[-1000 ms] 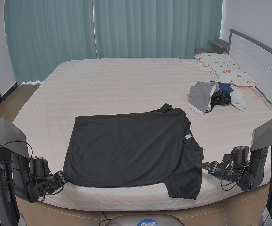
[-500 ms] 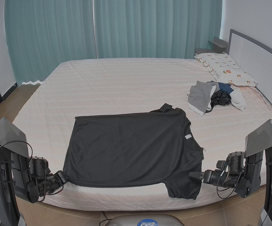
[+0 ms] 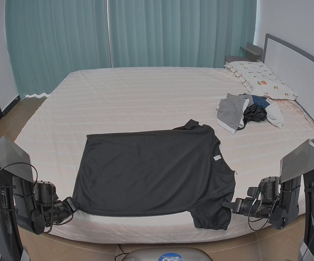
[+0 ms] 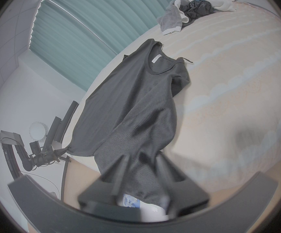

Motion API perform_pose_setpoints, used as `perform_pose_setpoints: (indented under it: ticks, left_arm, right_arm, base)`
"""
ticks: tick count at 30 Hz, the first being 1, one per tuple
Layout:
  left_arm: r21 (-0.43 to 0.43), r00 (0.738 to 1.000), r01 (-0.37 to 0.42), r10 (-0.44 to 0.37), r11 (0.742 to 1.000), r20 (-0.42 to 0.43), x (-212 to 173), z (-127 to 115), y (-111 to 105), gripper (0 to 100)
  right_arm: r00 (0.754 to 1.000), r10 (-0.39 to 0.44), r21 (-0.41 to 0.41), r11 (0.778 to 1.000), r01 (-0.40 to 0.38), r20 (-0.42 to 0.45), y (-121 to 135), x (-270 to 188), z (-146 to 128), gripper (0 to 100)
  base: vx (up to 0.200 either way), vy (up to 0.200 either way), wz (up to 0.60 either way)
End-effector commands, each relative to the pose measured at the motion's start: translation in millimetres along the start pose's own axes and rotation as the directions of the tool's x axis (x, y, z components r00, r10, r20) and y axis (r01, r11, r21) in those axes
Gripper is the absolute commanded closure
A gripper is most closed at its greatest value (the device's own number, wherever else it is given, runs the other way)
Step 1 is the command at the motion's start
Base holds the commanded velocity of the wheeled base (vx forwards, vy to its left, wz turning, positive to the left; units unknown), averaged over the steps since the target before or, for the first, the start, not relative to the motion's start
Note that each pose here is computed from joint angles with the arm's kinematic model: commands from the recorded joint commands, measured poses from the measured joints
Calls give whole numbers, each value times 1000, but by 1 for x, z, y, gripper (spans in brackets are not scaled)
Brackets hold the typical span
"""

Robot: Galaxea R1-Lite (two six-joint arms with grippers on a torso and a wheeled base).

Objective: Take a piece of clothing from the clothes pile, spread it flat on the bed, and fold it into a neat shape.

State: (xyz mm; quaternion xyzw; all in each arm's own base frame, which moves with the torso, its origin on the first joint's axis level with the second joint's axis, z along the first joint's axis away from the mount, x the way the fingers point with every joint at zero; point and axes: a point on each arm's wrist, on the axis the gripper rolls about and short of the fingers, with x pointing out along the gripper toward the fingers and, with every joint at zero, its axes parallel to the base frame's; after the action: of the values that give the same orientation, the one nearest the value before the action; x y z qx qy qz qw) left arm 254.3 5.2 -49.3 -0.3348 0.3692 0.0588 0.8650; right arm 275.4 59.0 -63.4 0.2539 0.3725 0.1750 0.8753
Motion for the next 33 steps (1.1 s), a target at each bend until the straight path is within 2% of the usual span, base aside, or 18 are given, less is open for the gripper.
perform_pose_setpoints:
  ticks: [1,7,20,27,33]
  left_arm:
    - [-3,1000,-1,1,1000,-2,0,0,0,100]
    - [-2,1000,-1,1,1000,0,0,0,0,100]
    - [16,1000,-22,22,1000,2,-6,-2,2,100]
    - [133,998,-61,59,989,16,-18,-11,6,100]
    - [176,995,-93,86,980,48,-25,-14,7,100]
  right_arm:
    - [1000,-14,8,1000,14,6,-4,-3,1,100]
    - [999,-49,-4,999,49,16,-14,-21,-1,100]
    - [997,-66,-80,995,64,-30,-8,-44,-11,100]
    - [996,-72,-125,990,64,-57,-3,-55,-17,100]
    - [993,-84,-157,985,70,-82,-3,-60,-22,100]
  base:
    - [0,0,0]
    - [0,0,0]
    - [0,0,0]
    - [0,0,0]
    - [0,0,0]
